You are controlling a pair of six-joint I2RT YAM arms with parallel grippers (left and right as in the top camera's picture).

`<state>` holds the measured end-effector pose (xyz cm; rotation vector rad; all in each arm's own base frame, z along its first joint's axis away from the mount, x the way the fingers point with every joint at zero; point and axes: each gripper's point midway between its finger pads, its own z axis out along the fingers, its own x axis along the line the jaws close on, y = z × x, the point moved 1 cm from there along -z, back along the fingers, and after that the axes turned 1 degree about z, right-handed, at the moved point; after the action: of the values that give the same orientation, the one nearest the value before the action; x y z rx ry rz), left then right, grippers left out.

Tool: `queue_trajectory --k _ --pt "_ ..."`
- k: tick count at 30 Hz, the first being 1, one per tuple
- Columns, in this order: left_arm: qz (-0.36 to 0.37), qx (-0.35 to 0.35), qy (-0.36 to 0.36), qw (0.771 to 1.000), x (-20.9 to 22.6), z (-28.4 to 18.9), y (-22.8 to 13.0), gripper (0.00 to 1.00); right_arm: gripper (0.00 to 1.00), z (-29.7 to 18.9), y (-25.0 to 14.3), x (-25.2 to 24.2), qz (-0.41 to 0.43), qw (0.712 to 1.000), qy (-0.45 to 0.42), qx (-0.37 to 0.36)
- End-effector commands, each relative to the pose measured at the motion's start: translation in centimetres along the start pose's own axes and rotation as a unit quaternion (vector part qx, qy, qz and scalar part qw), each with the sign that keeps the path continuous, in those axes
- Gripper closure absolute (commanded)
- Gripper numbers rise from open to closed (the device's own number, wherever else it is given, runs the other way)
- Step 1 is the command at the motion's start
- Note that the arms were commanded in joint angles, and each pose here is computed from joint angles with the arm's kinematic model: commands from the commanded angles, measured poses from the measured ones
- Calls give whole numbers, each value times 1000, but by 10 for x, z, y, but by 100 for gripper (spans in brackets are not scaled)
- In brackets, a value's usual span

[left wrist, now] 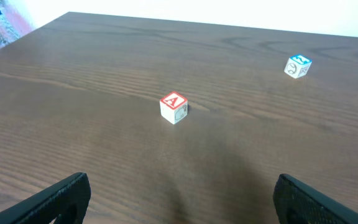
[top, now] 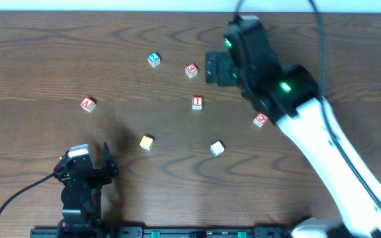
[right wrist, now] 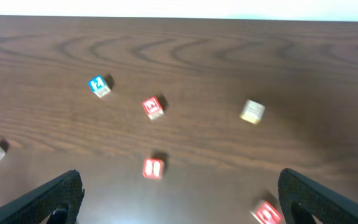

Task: Spell out Ai2
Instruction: 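Release the 'I' block and retract the right arm to rest, then reach the left gripper to the blue '2' block at far left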

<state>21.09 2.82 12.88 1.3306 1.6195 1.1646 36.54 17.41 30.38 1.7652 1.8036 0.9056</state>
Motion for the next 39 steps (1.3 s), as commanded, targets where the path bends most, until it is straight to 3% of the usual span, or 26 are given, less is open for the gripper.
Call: queue_trajectory --k 1,9,17,29,34,39 --pt "3 10 4 1000 1 3 -9 5 1 -21 -18 -21 -4 1000 -14 -4" --pt "3 10 4 1000 1 3 -9 5 1 -86 -73 -63 1 1000 -5 -22" --pt "3 10 4 1000 1 3 -9 5 1 -109 -105 -84 -12 1000 -22 18" --pt "1 1 3 1000 1 3 -5 5 1 -108 -107 -84 -13 999 -25 23" --pt "-15 -29 -66 997 -21 1 11 5 1 -108 -107 -84 -13 999 -25 23" --pt "-24 -53 -85 995 -28 -1 22 5 1 -108 -107 -84 -13 999 -25 23"
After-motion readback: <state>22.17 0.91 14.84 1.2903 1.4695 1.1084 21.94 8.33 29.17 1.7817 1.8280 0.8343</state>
